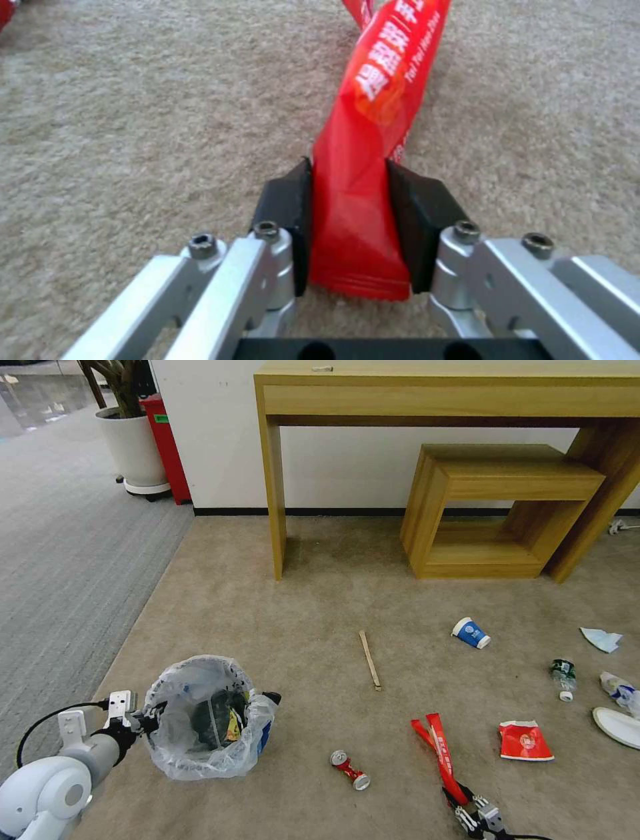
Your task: Pick up the trash bin and place the garbage on the floor into it.
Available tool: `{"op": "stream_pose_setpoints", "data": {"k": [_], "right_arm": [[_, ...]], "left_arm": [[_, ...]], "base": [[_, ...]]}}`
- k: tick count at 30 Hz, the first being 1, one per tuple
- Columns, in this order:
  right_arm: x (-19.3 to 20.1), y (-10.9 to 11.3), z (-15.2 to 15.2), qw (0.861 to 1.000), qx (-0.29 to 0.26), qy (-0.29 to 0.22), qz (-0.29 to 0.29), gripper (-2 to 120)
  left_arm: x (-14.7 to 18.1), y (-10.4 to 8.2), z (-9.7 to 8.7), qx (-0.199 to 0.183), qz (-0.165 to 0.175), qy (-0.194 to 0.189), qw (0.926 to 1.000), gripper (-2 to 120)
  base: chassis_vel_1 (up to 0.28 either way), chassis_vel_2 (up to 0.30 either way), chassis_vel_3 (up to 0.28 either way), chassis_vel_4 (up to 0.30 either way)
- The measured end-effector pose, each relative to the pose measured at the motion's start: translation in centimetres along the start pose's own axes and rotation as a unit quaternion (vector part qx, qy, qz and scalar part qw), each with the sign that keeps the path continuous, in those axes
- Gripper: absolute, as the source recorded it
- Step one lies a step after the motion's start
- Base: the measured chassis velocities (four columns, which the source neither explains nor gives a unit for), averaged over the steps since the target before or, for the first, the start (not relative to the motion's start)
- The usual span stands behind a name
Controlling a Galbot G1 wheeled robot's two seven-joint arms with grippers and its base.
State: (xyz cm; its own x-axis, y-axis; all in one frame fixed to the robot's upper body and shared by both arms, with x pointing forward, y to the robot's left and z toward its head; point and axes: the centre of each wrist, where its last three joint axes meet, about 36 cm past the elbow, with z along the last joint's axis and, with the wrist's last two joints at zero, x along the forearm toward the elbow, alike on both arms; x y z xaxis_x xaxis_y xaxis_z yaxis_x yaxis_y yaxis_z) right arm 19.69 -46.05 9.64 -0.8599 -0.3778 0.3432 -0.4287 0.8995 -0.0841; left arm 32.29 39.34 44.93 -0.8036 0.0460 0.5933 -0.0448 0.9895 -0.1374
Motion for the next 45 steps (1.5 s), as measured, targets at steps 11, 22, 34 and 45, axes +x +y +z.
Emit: {"op": "stream_pose_setpoints", "data": {"k": [11,22,34,45], "right_arm": [[-0.2,-0.5,-0.1,1.0,0.005,0.001,0.002,6],[0.0,-0.8,-0.2,1.0,0.006,0.0,0.003,0],[0.6,-1.7,-0.9,1.0,0.004,-0.013,0.007,0],[0.5,-2.0,-1.5,1.0,0.002,-0.025,0.016,0]], "left_arm": [[0.2,0.3,0.3,0.0,-0.002,0.002,1.0,0],[0.0,0.3,0.5,0.001,-0.003,0.003,1.0,0],[-0.4,0.6,0.9,0.0,-0.01,0.008,0.9999,0],[-0.6,0.8,1.0,0.001,-0.011,0.007,0.9999,0]], "base": [[0.0,0.0,0.0,0.0],[0.0,0.0,0.0,0.0],[0.0,0.0,0.0,0.0],[0.0,0.0,0.0,0.0]]}}
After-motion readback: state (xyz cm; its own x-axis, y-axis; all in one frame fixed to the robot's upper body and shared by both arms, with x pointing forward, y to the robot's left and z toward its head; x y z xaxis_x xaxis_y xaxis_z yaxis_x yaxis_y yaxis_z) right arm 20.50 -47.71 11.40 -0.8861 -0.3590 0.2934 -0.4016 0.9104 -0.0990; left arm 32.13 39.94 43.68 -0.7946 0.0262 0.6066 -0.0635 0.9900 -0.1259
